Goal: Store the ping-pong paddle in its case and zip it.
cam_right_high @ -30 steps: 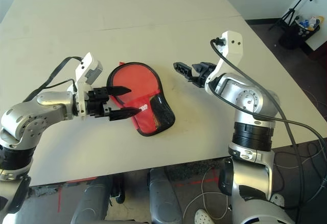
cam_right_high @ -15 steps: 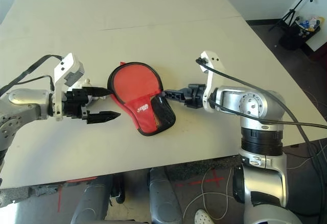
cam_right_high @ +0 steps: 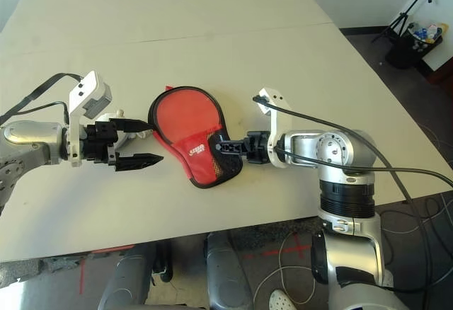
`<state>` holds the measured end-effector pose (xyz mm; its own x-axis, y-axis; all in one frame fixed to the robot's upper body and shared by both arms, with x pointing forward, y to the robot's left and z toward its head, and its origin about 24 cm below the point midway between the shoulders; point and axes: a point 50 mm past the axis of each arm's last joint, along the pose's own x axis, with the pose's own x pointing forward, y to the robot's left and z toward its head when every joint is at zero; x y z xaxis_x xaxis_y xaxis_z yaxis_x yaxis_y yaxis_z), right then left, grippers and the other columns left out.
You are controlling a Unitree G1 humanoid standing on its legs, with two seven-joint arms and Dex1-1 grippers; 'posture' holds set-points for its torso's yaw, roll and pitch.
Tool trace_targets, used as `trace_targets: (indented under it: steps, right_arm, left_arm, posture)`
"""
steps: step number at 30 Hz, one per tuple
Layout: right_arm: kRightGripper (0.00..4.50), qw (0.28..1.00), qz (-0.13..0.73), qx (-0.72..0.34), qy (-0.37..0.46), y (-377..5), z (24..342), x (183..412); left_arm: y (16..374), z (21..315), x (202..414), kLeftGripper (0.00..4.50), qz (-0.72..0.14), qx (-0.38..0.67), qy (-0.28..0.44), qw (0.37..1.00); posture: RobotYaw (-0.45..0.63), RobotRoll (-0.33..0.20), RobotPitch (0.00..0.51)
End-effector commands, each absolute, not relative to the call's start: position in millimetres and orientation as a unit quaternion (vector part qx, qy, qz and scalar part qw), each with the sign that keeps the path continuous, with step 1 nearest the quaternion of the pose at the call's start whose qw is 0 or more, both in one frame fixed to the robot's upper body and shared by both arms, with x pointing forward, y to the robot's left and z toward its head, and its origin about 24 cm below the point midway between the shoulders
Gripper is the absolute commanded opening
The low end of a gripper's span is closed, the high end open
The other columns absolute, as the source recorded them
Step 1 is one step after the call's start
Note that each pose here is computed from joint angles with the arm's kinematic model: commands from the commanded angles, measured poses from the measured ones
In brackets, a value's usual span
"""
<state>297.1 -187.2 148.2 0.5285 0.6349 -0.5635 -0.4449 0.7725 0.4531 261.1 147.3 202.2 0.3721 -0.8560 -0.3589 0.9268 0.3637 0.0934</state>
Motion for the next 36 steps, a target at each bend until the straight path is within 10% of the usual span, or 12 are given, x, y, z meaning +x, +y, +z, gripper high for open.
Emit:
trace_targets:
  steps: [1, 5, 36]
  right_arm:
    - [1.05, 0.845, 0.300, 0.143, 0.419, -185, 131, 293]
    - [0.02, 0.838, 0.294, 0.162, 0.430, -186, 126, 291]
    - [0.02, 0.824, 0.330, 0.128, 0.443, -215, 120, 228]
  left_arm:
    - [150, 200, 259, 4.50, -0.547, 0.145, 0.130, 0.814]
    - [150, 199, 259, 4.50, -0.547, 0.144, 0.128, 0.815]
    - [149, 195, 260, 4.50, -0.552, 0.137, 0.132, 0.812]
  posture:
    - [-0.08, 0.000, 0.247]
    - [-0.08, 0.000, 0.245]
    - [-0.09, 0.000, 0.250]
